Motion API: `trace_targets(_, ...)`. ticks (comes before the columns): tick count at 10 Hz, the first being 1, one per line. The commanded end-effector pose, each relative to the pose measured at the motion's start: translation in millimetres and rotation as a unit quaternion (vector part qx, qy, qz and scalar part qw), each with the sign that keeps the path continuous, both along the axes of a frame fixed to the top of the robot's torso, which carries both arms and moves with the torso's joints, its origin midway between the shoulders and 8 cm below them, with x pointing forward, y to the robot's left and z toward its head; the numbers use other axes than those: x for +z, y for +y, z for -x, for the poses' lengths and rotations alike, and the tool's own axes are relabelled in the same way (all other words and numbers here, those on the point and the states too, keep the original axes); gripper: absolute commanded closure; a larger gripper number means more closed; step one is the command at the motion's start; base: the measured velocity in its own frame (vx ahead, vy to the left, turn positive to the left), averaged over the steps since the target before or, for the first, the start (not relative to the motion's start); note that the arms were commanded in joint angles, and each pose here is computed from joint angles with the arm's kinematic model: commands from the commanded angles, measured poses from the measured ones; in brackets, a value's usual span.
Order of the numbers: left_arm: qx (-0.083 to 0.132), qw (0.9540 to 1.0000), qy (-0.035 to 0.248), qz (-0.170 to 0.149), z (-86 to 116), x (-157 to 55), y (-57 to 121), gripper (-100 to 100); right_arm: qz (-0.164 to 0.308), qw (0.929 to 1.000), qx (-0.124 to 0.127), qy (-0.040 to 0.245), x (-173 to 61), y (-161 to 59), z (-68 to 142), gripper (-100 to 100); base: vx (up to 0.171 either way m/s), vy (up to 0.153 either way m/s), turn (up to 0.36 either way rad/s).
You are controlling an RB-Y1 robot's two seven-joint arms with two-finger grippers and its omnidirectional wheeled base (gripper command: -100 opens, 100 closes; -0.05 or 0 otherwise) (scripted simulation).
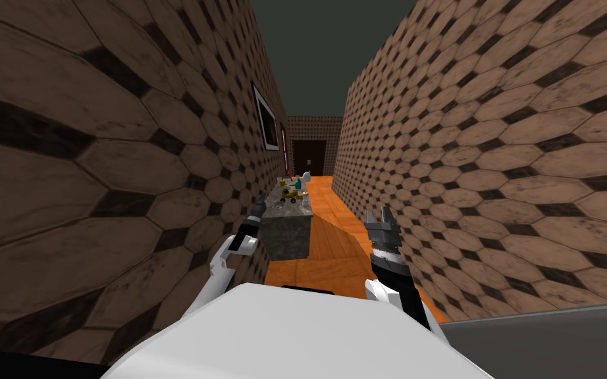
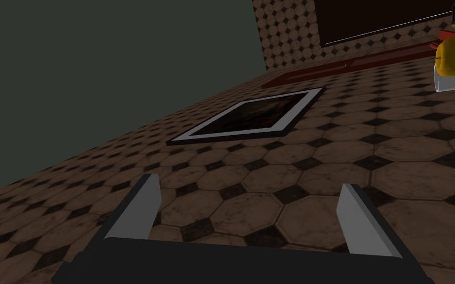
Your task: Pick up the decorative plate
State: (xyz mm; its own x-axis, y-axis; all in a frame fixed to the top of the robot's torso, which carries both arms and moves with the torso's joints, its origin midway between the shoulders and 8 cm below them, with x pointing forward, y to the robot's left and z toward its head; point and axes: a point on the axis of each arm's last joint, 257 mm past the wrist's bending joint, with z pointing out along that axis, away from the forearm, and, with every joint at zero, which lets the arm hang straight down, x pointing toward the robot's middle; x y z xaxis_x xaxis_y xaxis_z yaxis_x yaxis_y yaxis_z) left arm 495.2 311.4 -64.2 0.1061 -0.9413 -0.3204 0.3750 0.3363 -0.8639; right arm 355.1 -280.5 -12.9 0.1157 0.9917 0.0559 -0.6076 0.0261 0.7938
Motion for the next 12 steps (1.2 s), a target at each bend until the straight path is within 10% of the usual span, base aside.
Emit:
trace_targets(1, 0.007, 0.9997, 0.023, 0.005, -18.0, -7.9, 11.1, -100, 0.0, 1.0, 0.0, 0.0, 0.0, 0.0, 0.0, 0, -0.08, -0.041, 0.071)
trace_targets(12, 0.052, 0.9857, 0.151, 0.055, -106.4, -54.8, 56.8, -100, 0.0, 1.0, 0.0, 0.0, 0.0, 0.0, 0.0, 0, -0.04, -0.044, 0.052)
